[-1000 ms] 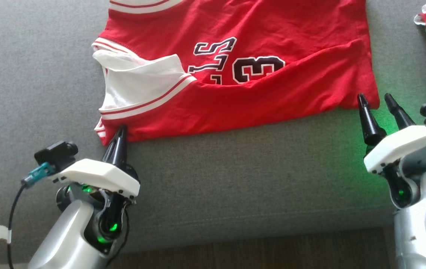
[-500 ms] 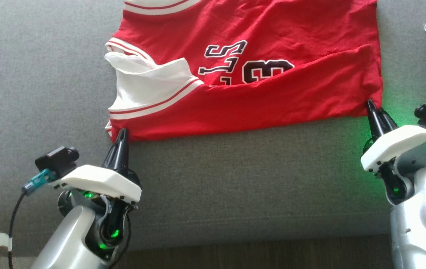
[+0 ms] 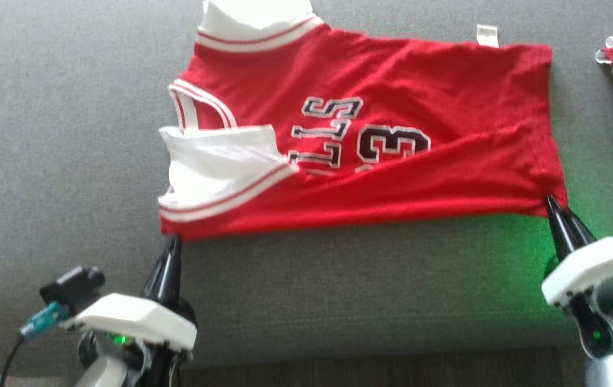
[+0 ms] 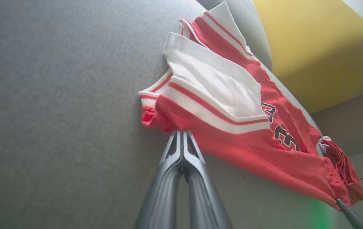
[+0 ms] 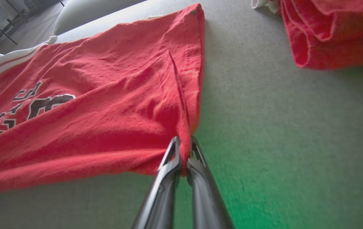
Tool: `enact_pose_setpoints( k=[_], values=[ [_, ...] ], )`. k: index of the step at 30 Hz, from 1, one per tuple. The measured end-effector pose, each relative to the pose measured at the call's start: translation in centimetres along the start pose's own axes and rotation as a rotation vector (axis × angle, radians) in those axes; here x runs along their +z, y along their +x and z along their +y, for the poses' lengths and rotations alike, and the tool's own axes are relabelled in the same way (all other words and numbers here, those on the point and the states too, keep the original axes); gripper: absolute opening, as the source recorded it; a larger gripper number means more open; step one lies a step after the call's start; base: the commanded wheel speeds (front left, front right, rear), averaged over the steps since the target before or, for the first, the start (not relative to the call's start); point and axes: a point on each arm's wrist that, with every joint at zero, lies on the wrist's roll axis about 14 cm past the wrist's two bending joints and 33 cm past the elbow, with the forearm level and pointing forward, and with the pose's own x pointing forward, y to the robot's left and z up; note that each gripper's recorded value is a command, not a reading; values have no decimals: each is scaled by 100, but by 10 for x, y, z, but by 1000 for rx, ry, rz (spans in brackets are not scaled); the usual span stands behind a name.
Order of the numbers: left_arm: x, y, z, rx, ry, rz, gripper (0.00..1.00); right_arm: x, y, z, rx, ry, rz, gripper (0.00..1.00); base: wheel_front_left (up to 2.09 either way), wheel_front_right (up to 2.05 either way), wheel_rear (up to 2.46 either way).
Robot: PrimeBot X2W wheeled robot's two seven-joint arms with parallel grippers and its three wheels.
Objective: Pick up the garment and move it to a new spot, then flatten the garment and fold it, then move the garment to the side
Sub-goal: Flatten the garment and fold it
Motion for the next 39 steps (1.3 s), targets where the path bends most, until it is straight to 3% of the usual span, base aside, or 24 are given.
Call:
enact_pose_setpoints(
  k=[8,17,18,19,20,27,33,39],
  values=[
    [-25,-34,6,60,-57,106,0,-5,-28,-25,-61,-15,26,0,0,0,0],
    [-46,-50,14,115,-82,237,0,-3,-25,-26,-69,-44,37,0,0,0,0],
    [-45,-50,15,119,-74,231,14,-3,-25,-25,-68,-47,37,25,0,0,0],
    [-43,-49,16,122,-64,222,65,-2,-25,-25,-67,-47,36,87,0,0,0],
    [-41,-49,16,125,-58,213,100,-1,-26,-26,-70,-46,31,100,0,0,0],
    [-2,-25,6,53,62,98,100,42,-37,-27,-72,-64,-145,100,0,0,0],
    [58,29,-51,-145,183,-36,100,40,-36,-13,-26,-54,-173,100,0,0,0],
    [89,96,-90,-257,323,4,100,26,-28,-4,1,-37,-149,100,0,0,0]
  ],
)
